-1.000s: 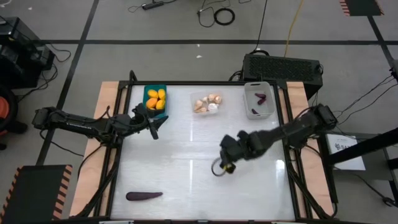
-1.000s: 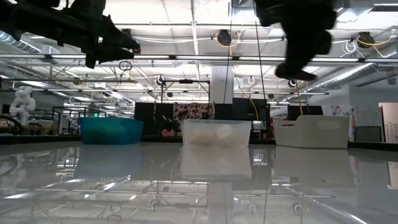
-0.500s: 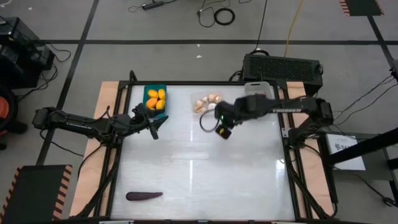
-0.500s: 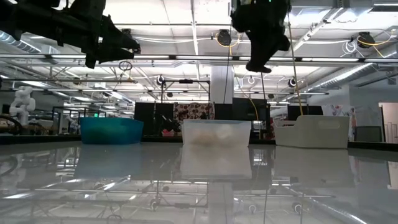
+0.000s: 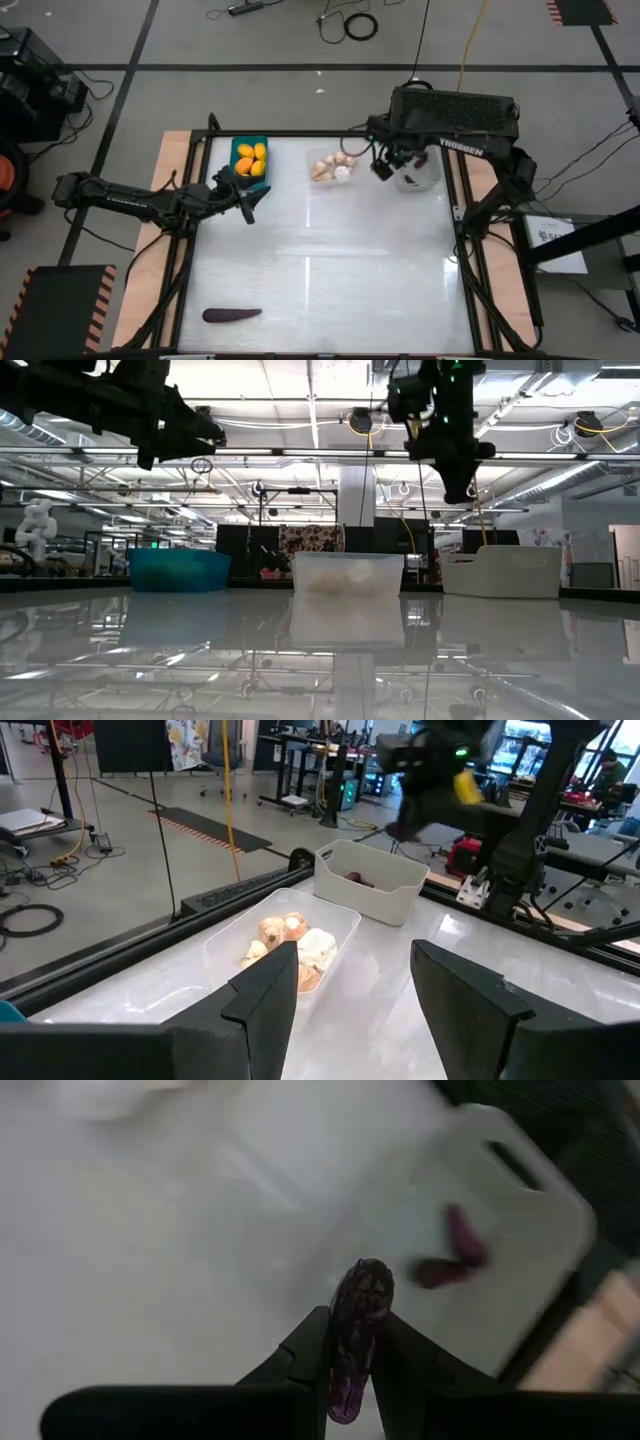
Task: Sort produce into baskets
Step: Put the eggplant into the gray bin
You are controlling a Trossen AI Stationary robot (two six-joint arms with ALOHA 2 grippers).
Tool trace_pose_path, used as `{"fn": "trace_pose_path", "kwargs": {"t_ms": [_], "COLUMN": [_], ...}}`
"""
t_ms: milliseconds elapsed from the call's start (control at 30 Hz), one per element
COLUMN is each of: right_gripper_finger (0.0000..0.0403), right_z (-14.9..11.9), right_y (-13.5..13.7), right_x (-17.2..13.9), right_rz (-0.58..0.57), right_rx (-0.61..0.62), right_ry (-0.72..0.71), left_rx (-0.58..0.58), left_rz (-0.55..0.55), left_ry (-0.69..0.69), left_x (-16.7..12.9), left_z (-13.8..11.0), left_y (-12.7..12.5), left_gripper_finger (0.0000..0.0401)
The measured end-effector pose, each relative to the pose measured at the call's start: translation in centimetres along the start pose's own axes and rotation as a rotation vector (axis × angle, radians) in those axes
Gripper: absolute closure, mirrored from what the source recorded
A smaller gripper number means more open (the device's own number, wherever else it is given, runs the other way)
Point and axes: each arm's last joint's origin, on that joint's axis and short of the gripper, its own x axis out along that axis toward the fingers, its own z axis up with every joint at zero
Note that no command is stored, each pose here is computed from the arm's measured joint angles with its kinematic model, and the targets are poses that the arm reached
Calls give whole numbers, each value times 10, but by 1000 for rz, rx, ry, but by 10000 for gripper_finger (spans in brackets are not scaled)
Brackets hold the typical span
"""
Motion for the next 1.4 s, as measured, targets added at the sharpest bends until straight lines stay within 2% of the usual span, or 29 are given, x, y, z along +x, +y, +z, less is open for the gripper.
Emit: {"fn": "trace_pose_path", "kwargs": {"t_ms": [167,300,600,900,1000,1133,1267,1400], "right_gripper_finger": [348,347,306,247,239,236,236,236], "right_z": [7,7,1,-6,-6,-1,5,5], "right_y": [-35,-47,-55,-58,-56,-42,-7,40], "right_x": [23,45,75,66,58,46,36,23], "right_rz": [-134,-168,-170,-181,-133,18,186,307], "right_rx": [98,126,122,42,49,63,-19,-133], "right_ry": [35,48,74,172,203,178,48,-148], "left_rx": [2,20,30,29,30,29,29,24], "left_rz": [1,2,2,2,2,2,1,1], "left_ry": [3,6,7,6,6,6,6,6], "left_x": [0,0,0,0,0,0,0,0], "left_z": [0,-1,-1,-1,-1,-1,-1,-1], "left_y": [0,0,0,0,0,0,0,0], "left_gripper_finger": [198,198,198,198,198,198,198,198]}}
